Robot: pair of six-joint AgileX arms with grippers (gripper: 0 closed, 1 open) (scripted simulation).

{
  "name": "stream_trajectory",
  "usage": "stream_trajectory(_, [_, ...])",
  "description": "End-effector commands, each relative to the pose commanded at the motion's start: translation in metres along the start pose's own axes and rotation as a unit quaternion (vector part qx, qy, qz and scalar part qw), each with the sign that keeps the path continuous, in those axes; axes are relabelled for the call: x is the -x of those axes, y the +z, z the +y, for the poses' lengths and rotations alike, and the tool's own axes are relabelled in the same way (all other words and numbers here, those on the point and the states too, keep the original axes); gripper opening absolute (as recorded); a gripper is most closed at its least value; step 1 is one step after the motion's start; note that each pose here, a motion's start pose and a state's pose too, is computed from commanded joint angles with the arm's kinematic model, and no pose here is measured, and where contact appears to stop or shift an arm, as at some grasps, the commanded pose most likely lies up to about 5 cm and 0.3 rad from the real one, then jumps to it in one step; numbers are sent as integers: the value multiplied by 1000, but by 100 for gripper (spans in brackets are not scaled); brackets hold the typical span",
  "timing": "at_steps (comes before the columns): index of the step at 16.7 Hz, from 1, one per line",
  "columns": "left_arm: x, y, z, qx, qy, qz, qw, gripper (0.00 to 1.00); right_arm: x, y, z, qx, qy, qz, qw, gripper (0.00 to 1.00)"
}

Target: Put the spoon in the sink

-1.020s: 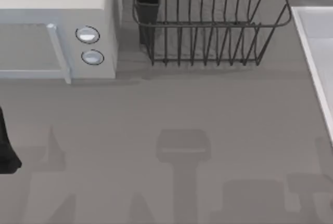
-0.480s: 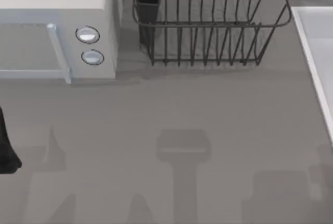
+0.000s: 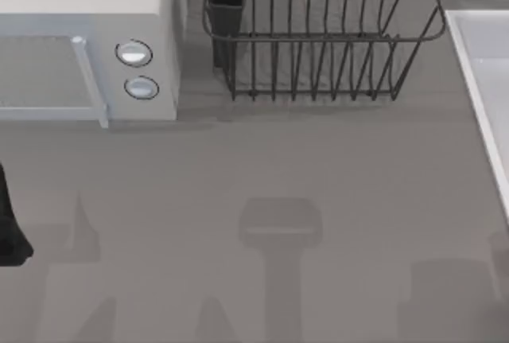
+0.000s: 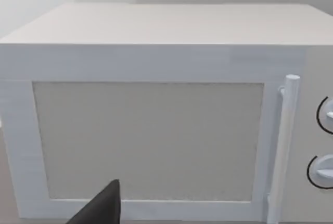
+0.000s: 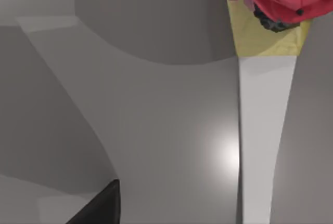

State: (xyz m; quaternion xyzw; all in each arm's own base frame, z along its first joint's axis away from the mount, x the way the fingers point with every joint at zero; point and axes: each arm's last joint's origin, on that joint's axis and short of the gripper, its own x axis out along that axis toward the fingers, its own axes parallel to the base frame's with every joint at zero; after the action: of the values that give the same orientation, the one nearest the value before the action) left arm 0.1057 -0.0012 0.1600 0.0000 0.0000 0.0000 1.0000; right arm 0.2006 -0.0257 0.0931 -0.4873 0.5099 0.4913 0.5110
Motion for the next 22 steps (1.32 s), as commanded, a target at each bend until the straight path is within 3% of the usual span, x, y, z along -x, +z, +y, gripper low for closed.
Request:
stream_trajectory(2, [0, 0, 0, 0, 0, 0, 1000, 100, 0, 0, 0, 0, 0, 0, 1000, 100])
stream_trajectory(15, [0, 0, 0, 0, 0, 0, 1000, 100, 0, 0, 0, 0, 0, 0, 1000, 2])
stream_trajectory(22, [0, 0, 0, 0, 0, 0, 1000, 100, 0, 0, 0, 0, 0, 0, 1000, 0])
